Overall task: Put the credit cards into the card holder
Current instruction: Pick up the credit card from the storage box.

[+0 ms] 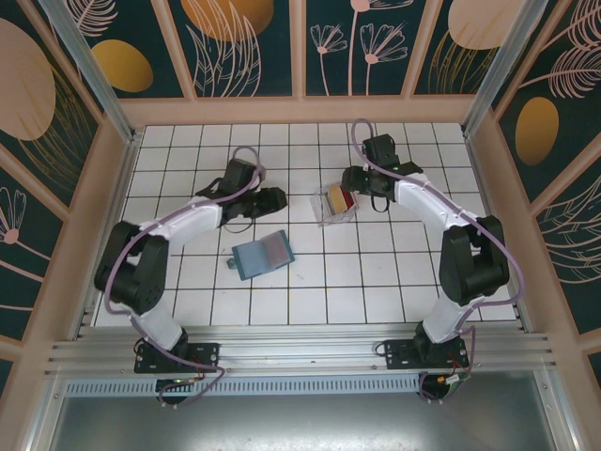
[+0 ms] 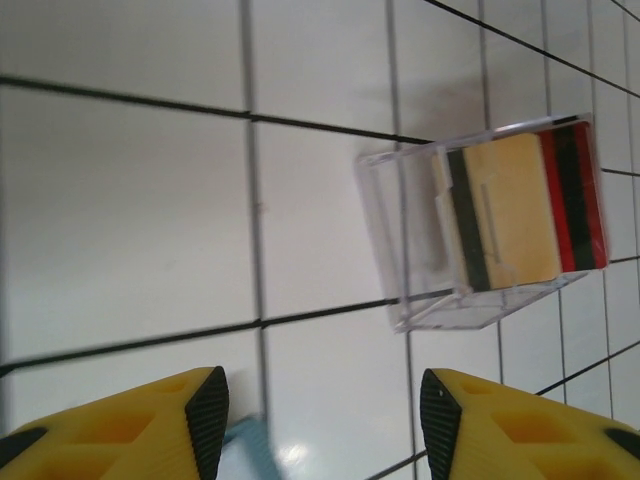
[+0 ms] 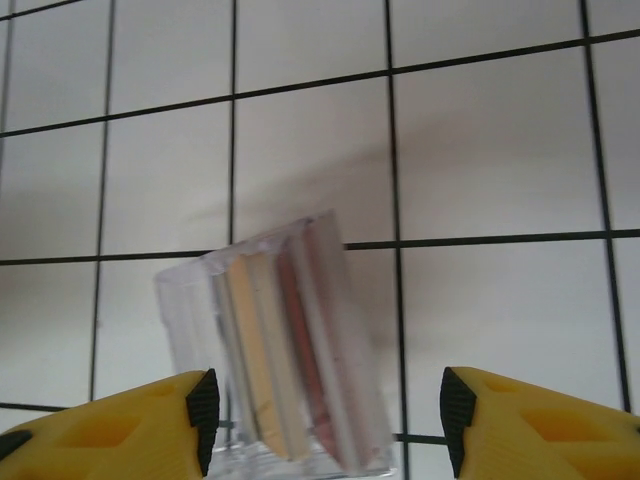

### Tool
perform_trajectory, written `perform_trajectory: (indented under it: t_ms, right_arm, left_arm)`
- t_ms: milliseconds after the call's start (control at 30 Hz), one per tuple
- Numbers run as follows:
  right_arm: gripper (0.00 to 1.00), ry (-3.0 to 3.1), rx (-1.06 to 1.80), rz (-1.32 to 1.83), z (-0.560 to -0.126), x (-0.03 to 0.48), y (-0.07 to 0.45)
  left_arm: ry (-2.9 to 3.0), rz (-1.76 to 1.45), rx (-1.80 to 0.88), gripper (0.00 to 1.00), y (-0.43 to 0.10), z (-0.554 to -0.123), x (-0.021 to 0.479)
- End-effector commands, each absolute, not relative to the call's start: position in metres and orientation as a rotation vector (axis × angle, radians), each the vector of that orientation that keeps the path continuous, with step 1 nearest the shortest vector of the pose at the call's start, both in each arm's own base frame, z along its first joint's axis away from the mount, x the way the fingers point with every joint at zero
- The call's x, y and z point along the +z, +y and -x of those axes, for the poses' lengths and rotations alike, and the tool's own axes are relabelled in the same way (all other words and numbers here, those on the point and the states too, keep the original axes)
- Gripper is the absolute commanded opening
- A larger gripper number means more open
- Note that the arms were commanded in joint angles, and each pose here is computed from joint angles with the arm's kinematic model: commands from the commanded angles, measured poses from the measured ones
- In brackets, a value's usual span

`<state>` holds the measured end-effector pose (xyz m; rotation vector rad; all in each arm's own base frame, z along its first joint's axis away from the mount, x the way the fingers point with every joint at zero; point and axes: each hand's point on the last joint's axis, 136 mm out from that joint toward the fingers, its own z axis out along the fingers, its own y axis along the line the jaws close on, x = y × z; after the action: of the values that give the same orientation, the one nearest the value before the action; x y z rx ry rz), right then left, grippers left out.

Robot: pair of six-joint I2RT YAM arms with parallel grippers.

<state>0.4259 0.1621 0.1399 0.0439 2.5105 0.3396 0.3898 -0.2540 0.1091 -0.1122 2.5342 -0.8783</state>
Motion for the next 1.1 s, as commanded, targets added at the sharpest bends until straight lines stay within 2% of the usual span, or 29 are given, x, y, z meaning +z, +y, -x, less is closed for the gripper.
perform_trajectory:
  t_ms: [0, 200, 467, 1067]
  right_arm:
    - [0.63, 2.563, 0.246, -0.029, -0.429, 0.12, 0.15]
    - [0.63, 2.611, 0.281, 0.007, -0.433, 0.1, 0.159]
    - [0.63, 2.631, 0.294, 0.018, -0.438, 0.089, 0.163]
    - [0.63, 2.643, 0.275, 0.015, -0.44, 0.082, 0.158]
  left_arm:
    - [2.535, 0.017, -0.939, 0.56, -0.289, -0.4, 0.105]
    - [2.544, -0.042, -1.006, 0.56, -0.332, -0.417, 0.096]
    - [2.582, -0.083, -1.033, 0.56, -0.361, -0.421, 0.076]
    - [2.683, -0.063, -0.968, 0.55, -0.362, -0.414, 0.021]
